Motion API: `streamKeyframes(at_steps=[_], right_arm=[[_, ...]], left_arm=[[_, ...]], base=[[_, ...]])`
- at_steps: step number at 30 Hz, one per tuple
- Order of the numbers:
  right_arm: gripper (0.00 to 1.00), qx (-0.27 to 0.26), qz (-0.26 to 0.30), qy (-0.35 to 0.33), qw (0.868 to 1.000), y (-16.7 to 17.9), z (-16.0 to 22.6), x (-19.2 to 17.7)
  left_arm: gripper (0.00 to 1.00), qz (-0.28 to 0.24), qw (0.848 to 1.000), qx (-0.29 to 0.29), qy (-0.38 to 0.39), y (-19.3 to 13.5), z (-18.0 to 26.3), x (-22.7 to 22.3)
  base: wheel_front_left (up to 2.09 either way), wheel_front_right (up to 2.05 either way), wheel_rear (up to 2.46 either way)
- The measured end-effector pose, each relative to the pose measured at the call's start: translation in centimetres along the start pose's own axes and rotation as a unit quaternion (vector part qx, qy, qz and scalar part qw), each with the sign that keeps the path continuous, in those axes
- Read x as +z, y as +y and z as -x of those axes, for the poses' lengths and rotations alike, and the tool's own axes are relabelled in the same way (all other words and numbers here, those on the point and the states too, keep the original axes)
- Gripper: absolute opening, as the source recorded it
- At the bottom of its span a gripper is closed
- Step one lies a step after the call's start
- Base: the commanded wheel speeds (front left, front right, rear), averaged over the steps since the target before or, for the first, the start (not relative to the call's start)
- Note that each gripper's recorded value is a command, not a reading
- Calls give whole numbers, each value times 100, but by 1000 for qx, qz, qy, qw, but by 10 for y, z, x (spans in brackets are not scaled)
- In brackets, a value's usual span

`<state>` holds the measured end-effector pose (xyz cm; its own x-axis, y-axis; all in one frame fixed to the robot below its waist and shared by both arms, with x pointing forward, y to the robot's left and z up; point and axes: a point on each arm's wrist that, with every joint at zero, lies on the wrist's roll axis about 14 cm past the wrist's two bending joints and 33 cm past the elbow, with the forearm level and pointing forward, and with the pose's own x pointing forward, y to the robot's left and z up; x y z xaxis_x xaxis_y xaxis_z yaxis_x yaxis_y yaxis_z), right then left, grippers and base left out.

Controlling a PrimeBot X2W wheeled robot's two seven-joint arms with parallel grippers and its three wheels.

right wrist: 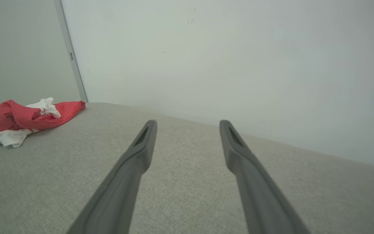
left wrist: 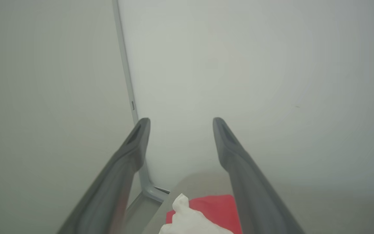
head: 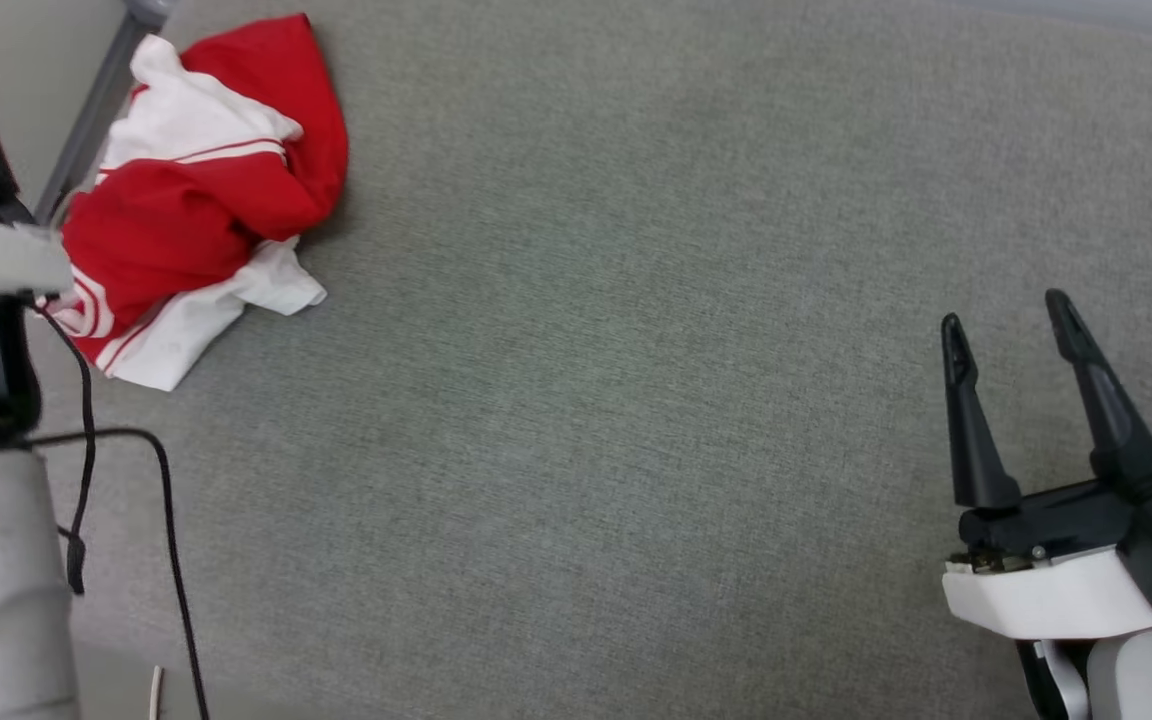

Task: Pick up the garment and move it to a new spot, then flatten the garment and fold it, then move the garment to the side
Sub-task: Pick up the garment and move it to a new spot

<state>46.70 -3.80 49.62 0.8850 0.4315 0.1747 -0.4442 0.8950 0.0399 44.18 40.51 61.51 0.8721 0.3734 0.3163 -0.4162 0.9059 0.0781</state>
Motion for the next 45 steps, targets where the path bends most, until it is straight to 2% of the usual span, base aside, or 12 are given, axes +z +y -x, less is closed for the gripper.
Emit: streamKeyframes(at_steps=[7,12,17,23,27,29,31,32,33,34,39,45], right_arm=[[100,-15,11,-1,1000,-19,-3,-8],[100,-20,16,9,1000,-27,-3,-19],[100,-27,17,18,999,-35,-2,-29],[100,-32,19,25,999,-41,-3,-39],[100,-32,18,29,999,-42,-4,-44],[100,-32,18,29,999,-43,-5,-45],[100,-33,19,30,999,-43,-5,-46],[100,-32,19,31,999,-43,-4,-46],[100,-33,19,32,999,-44,-3,-46],[100,-34,20,32,999,-44,-3,-45],[100,-38,26,26,999,-47,-2,-37],[100,-35,27,8,999,-40,-2,-17]], left_arm=[[100,-2,992,-63,109,-31,-39,-46],[100,-8,963,-91,253,-41,-37,-102],[100,-22,891,-116,439,-47,2,-167],[100,-42,805,-140,575,-51,46,-209],[100,-44,762,-149,628,-55,72,-226],[100,-41,754,-150,639,-56,76,-230],[100,-26,750,-149,644,-60,79,-233],[55,-24,748,-150,646,-60,80,-234],[15,-27,747,-151,647,-60,80,-235],[0,-28,746,-152,648,-60,81,-235],[0,-43,772,-160,614,-58,72,-227],[0,-64,841,-180,507,-62,27,-184]], base=[[0,0,0],[0,0,0],[0,0,0],[0,0,0],[0,0,0],[0,0,0],[0,0,0],[0,0,0],[0,0,0],[0,0,0],[0,0,0],[0,0,0]])
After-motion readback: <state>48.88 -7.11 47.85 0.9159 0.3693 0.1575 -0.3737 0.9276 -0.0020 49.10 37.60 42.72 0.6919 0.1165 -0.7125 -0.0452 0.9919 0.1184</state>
